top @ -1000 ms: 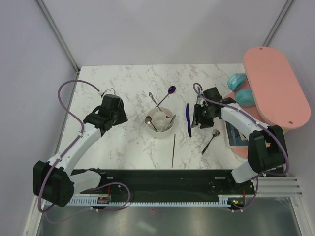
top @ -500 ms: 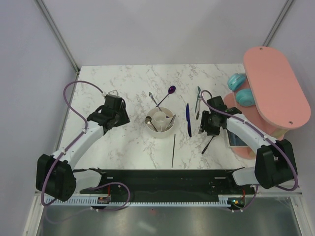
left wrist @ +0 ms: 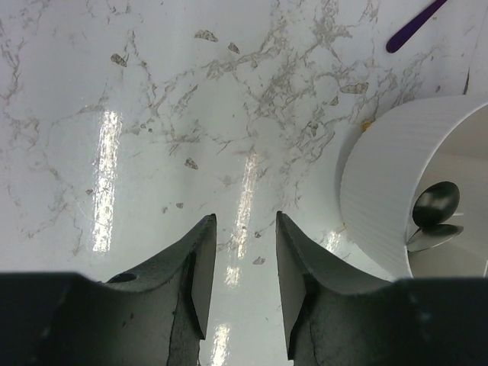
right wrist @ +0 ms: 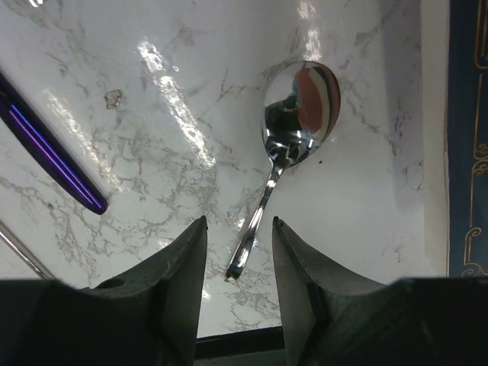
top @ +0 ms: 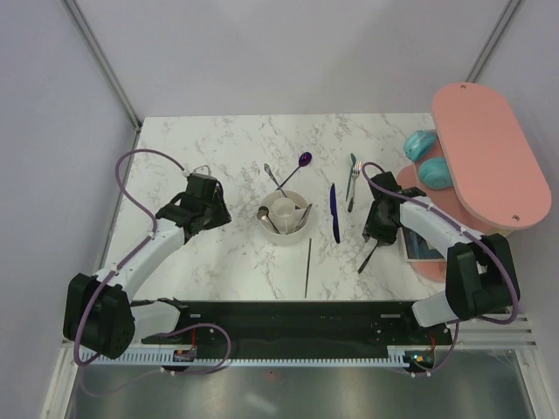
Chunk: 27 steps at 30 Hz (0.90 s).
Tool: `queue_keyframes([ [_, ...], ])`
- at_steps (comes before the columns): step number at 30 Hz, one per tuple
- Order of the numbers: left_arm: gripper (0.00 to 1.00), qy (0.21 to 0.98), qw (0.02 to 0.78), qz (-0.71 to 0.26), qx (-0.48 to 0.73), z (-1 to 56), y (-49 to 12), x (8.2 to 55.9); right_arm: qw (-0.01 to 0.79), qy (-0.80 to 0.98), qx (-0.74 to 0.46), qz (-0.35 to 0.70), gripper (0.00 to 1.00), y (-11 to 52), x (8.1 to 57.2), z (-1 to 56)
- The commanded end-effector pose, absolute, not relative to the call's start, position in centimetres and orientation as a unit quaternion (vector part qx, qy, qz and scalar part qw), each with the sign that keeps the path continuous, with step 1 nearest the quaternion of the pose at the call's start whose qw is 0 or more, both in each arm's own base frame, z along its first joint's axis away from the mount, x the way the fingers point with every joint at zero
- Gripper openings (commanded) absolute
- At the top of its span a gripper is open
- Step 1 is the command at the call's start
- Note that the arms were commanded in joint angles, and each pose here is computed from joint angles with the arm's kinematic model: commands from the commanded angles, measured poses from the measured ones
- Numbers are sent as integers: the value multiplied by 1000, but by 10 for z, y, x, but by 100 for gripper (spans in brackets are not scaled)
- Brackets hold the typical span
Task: Sort the eating utensils into containers
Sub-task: Pick up the spoon from the center of the board.
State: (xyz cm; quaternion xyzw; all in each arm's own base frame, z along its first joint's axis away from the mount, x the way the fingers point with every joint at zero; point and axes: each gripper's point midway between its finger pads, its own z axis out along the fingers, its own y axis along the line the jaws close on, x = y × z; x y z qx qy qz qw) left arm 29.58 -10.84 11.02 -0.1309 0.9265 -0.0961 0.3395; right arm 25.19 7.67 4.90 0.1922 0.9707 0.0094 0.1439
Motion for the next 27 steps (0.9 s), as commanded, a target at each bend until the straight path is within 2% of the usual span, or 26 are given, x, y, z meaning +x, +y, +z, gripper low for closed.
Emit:
queue_keyframes([
  [1,44,921,344,-119,-136,108,-115,299,120,965,233,-14,47,64,250,44],
  [10,43,921,345,-124,-134,104,-115,294,104,964,242,-19,47,64,262,33],
  [15,43,922,343,-126,-129,104,-116,294,96,965,243,-17,43,67,266,20],
  [22,43,919,352,-122,-131,108,-112,291,59,965,254,-22,43,57,248,-4],
  [24,43,917,356,-124,-132,111,-111,289,58,964,259,-17,41,54,247,-6],
  [27,43,915,358,-128,-132,113,-112,287,48,966,254,-16,33,51,243,-11],
])
